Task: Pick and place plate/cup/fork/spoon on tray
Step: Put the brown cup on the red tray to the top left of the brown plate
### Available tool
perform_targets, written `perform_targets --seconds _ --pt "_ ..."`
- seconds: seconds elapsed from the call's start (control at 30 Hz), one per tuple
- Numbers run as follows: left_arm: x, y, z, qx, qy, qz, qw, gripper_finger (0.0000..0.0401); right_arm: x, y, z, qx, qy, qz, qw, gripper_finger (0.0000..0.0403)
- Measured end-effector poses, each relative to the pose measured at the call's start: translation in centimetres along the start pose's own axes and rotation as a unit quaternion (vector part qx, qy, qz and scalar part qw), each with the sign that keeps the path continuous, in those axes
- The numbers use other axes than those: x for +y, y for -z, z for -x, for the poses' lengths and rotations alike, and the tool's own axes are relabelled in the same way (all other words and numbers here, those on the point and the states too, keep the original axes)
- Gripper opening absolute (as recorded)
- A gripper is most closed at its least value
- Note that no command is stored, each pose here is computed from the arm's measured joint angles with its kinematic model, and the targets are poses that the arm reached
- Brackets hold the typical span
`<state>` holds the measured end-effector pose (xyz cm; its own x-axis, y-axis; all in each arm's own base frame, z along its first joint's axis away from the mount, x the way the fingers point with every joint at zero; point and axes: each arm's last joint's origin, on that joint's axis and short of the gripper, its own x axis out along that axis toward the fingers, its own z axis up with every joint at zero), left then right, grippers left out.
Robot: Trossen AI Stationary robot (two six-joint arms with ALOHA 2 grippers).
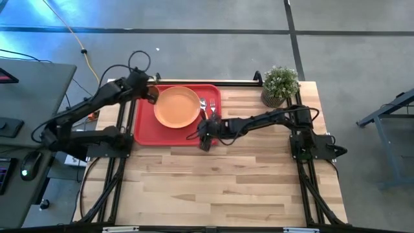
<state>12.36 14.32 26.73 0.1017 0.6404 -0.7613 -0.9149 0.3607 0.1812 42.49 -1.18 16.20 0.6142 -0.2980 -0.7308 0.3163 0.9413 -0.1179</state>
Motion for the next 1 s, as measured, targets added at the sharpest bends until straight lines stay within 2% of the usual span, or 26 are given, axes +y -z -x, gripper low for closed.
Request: perform_targets --seconds 0.07,0.17,0.23,0.37,0.63,0.73,0.87,1.0 --pt "0.8 0.4 -1.5 0.006 -0.024 0.030 0.999 0.0001 0.5 0.5 -0.3 -0.021 -0.040 0.004 0.999 0.0200" --pt "1.0 0.5 -2.1 0.004 -0.027 0.049 0.998 0.0001 0.9 1.0 -0.5 -0.038 -0.059 0.008 0.998 0.0200" --pt "0.8 0.0 -2.3 -0.005 -0.013 0.077 0.997 0.0002 0.7 1.3 -0.6 -0.033 -0.057 0.009 0.998 0.0200" --pt "0.7 0.0 -2.9 0.002 -0.030 0.094 0.995 0.0002 0.6 1.8 -0.7 -0.010 -0.053 0.014 0.998 0.0200" --pt "-0.6 -0.1 -5.5 0.003 -0.127 0.132 0.983 0.0003 0.5 2.3 -0.7 0.016 -0.051 0.044 0.998 0.0200" --pt "-1.1 0.1 -7.0 0.025 -0.141 0.136 0.980 0.0004 0.3 2.5 -0.3 0.033 -0.047 0.057 0.997 0.0200" --pt "-1.3 0.2 -8.9 0.063 -0.120 0.142 0.981 0.0005 -0.2 2.6 0.9 0.056 -0.026 0.085 0.994 0.0200" --pt "-1.3 0.1 -10.1 0.081 -0.084 0.159 0.980 0.0013 -1.8 3.0 3.0 0.032 -0.027 0.080 0.996 0.0200"
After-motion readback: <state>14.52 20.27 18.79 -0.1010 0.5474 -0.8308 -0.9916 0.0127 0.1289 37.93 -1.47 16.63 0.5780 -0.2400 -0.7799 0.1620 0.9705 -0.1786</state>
